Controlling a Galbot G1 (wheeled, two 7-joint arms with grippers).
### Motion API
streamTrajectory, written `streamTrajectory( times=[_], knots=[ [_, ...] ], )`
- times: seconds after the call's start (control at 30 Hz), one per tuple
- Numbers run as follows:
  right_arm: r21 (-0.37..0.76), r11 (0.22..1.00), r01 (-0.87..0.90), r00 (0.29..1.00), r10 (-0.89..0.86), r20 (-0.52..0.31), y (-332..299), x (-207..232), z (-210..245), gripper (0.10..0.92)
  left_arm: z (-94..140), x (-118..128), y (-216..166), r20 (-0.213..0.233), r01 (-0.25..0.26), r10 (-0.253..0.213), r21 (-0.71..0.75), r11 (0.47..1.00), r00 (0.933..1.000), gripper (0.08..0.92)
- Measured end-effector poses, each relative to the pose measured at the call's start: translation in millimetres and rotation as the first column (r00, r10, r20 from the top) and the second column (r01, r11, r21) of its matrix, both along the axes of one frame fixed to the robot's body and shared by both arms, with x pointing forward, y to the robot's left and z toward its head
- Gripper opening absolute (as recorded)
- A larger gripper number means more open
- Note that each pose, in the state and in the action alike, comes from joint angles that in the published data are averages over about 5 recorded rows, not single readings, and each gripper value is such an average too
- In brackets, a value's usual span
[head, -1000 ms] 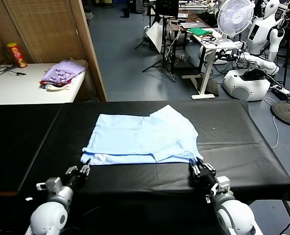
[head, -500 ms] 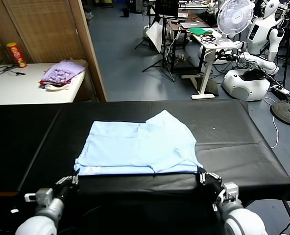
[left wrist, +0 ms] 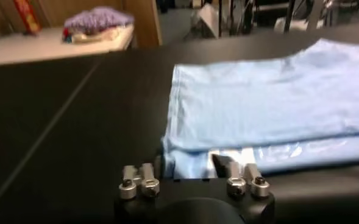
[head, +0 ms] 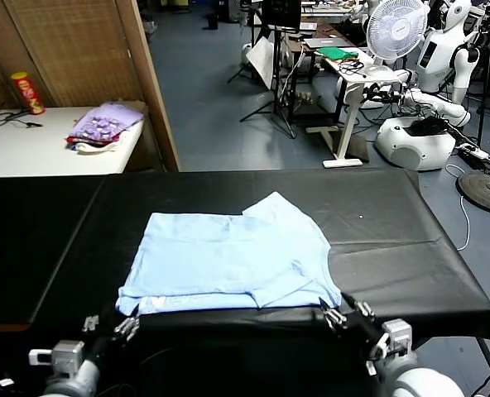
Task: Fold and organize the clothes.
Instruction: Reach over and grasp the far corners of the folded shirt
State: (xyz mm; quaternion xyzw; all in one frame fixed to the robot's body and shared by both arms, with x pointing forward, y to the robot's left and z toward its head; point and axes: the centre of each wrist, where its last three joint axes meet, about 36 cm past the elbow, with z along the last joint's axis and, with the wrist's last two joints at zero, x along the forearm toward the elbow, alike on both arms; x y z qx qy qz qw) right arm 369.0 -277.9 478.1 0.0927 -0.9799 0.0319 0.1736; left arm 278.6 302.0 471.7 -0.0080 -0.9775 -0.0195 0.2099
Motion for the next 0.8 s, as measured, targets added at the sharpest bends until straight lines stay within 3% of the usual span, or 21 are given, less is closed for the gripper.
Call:
streamTrajectory(
  times=[0.13,0.23,0.57,0.8],
  knots=[
    [-0.016,1.000,0.001,0.999,0.000,0.050,8,58,-5,0.798,2,44,8,0.036,0.011,-0.009,-0.047,0.999,0.9993,0.798],
    [-0.030,1.000,-0.002,0.999,0.003,0.039,16,101,-14,0.798,-2,83,14,0.030,0.009,-0.007,-0.095,0.995,0.9995,0.798],
    [-0.080,0.997,-0.010,0.996,0.002,-0.091,45,208,-31,0.798,-23,207,15,-0.063,0.019,-0.028,-0.136,0.991,0.9976,0.798],
    [-0.060,0.998,-0.019,0.987,0.009,-0.163,59,244,-40,0.798,-36,269,22,-0.115,0.006,-0.020,-0.121,0.993,0.9932,0.798]
  ],
)
